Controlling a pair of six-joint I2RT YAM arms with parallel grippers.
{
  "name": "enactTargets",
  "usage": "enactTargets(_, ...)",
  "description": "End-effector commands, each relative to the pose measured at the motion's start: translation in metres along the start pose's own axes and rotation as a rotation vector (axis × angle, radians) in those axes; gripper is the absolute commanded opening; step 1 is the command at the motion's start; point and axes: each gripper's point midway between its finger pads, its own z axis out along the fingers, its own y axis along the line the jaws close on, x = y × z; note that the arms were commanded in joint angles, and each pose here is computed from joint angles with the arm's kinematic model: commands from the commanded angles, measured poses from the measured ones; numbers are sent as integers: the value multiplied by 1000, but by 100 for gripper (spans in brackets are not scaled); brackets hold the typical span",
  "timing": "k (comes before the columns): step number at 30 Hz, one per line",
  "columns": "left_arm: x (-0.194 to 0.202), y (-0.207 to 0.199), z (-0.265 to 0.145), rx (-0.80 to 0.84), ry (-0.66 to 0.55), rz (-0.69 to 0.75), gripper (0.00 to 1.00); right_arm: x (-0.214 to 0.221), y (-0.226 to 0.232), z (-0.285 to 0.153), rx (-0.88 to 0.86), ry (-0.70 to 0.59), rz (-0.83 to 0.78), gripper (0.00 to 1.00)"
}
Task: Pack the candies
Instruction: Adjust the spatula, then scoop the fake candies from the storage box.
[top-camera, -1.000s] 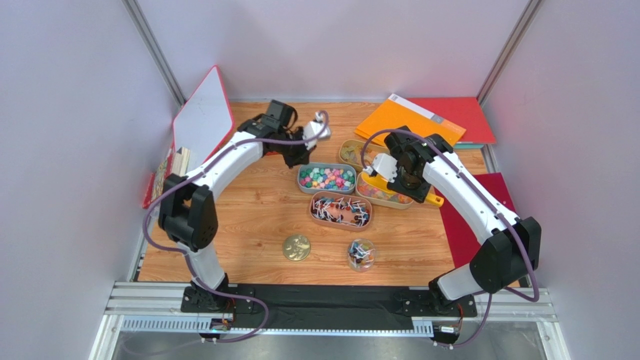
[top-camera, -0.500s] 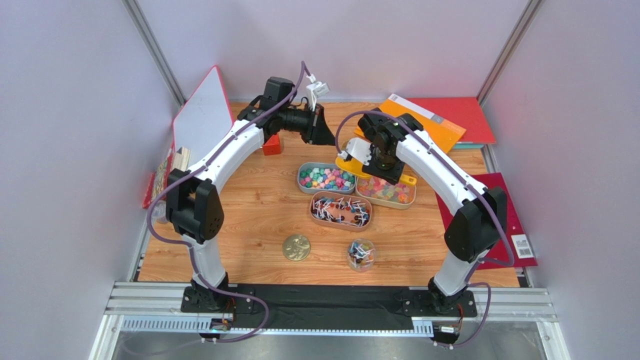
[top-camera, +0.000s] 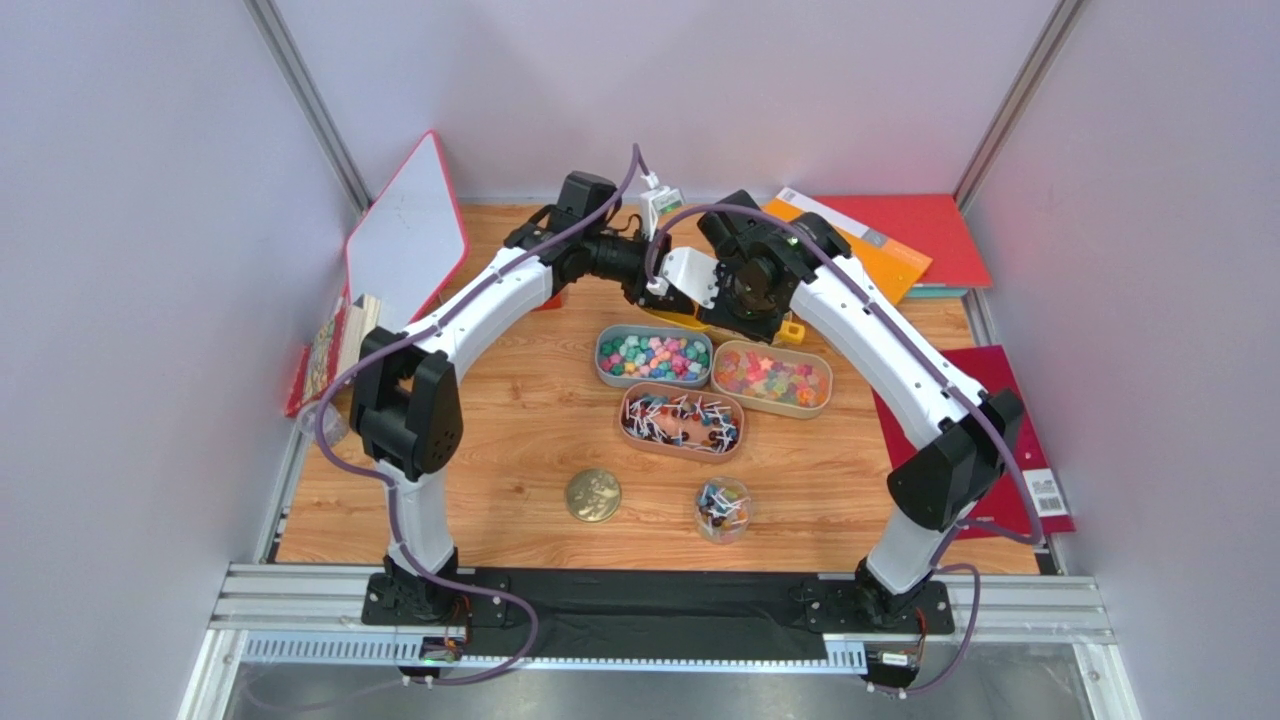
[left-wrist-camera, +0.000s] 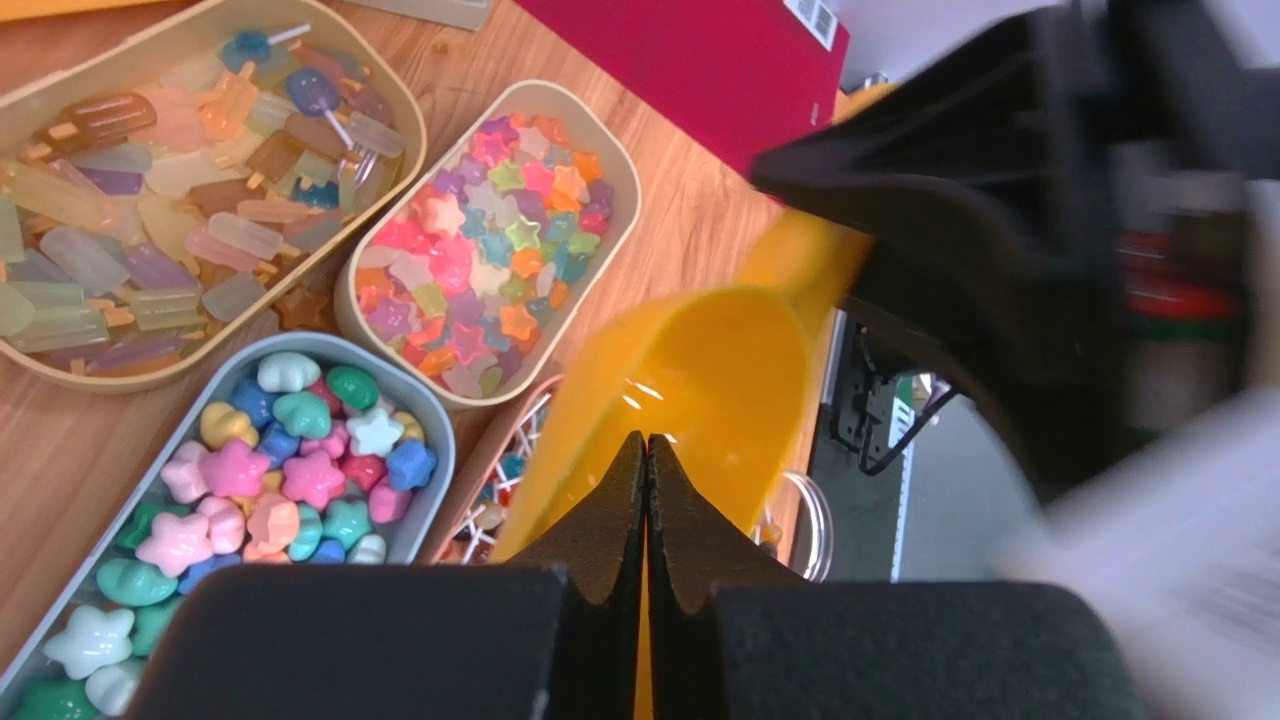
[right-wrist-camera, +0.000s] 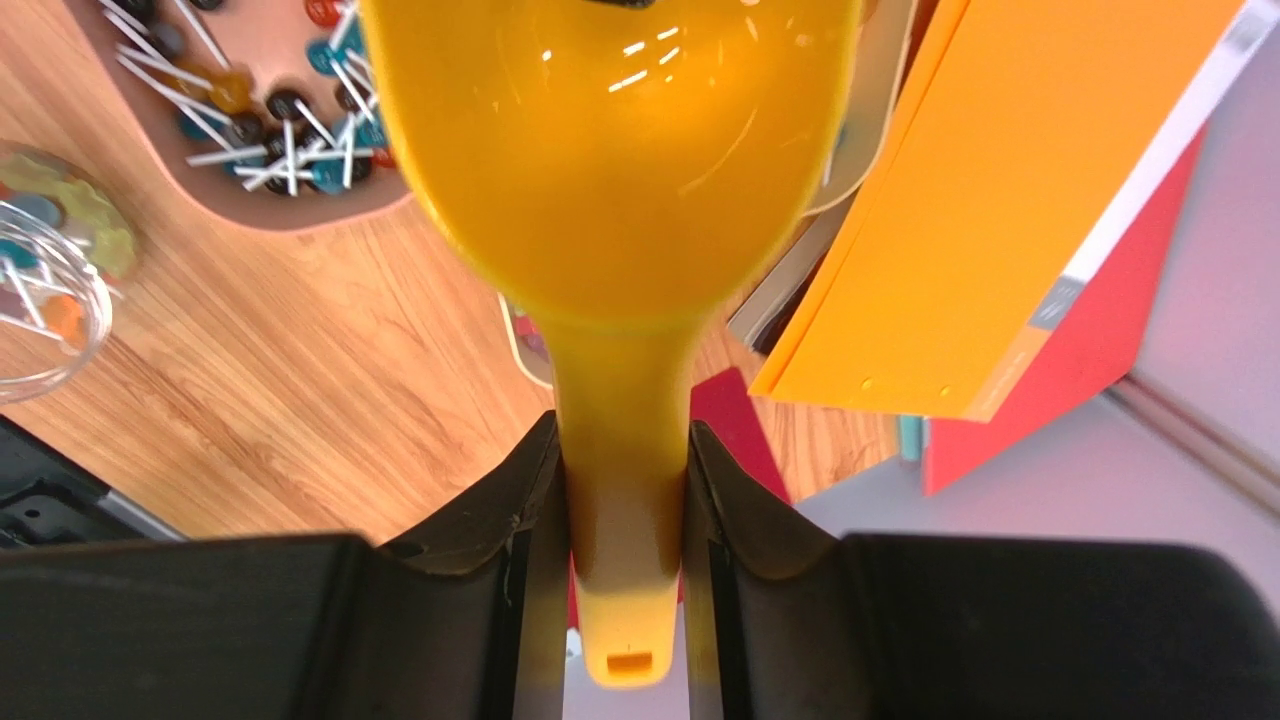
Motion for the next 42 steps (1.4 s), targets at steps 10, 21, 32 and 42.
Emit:
enactTargets(10,14,12,12,-20,38,19,0,-52,-11,-110,150,-498,18,0)
enactTargets(21,-26,37,-57,-287,-25,295,0,-10,26,-47,-37,-243,-95,0)
enactTargets(32,89,115,-83,-540,187,184,0,17,23,-6,-121,12,-253,0)
enactTargets(42,100,141,-88,-570,176,134,0,14,-4,14,-102,132,-329,0)
